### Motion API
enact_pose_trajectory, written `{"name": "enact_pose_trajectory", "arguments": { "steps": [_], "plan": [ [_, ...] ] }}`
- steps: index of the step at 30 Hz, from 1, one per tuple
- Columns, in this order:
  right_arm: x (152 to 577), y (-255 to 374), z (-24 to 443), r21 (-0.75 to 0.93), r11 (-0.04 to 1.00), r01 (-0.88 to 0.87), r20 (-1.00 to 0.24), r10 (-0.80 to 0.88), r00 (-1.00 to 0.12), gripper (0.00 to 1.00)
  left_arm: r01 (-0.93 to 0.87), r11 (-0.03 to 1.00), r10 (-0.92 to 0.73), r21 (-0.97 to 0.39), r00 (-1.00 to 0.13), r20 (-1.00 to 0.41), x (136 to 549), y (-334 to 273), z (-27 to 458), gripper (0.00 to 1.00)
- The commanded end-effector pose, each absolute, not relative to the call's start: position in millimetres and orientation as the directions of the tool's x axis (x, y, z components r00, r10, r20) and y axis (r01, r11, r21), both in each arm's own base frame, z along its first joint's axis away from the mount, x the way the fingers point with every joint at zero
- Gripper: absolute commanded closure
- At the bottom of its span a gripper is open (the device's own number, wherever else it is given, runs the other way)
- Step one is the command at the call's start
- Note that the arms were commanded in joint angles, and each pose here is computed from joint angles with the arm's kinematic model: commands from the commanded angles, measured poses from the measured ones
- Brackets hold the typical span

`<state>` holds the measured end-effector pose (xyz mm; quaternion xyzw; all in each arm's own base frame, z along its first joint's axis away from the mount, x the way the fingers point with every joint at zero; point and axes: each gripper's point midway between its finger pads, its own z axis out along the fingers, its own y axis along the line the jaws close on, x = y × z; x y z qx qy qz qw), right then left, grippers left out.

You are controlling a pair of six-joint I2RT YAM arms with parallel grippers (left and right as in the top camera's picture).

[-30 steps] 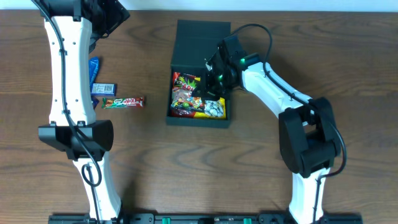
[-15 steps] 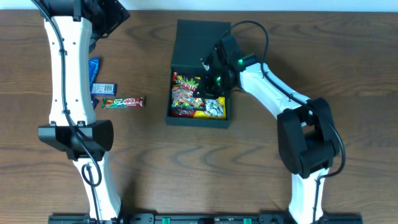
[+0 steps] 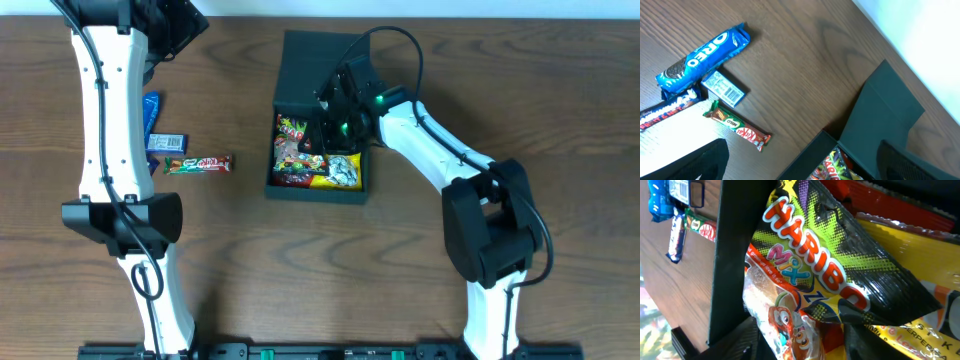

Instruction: Pack container

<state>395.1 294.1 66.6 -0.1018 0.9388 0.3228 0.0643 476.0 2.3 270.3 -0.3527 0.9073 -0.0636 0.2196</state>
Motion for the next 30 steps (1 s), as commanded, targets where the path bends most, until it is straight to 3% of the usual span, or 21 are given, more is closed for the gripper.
{"name": "enact_pose_trajectory", "arguments": {
  "steps": [1,5,8,17,22,30],
  "plan": [
    [401,304,86,0.633,0.727,-0.267,-0.215,-0.166,-0.962,0.40,-0.614,0.752,-0.656,-0.240,-0.662,-0.361,477,8,265,0.05],
    [413,297,124,0.616,0.735,-0.283,-0.267,-0.144,-0.953,0.31,-0.594,0.772,-0.633,-0.226,-0.682,-0.366,476,8,264,0.05],
    [421,282,152,0.560,0.773,-0.296,-0.317,-0.130,-0.939,0.16,-0.589,0.781,-0.621,-0.209,-0.698,-0.356,475,9,258,0.05],
    [424,255,199,0.510,0.792,-0.335,-0.409,-0.120,-0.905,0.20,-0.556,0.828,-0.557,-0.078,-0.798,-0.230,458,9,204,0.02],
    [431,214,238,0.478,0.804,-0.353,-0.499,-0.082,-0.863,0.14,-0.524,0.851,-0.503,0.043,-0.836,-0.220,450,31,182,0.01],
    [435,161,265,0.430,0.835,-0.343,-0.561,-0.051,-0.827,0.12,-0.222,0.966,-0.187,0.132,-0.955,-0.231,460,80,177,0.05]
  ]
}}
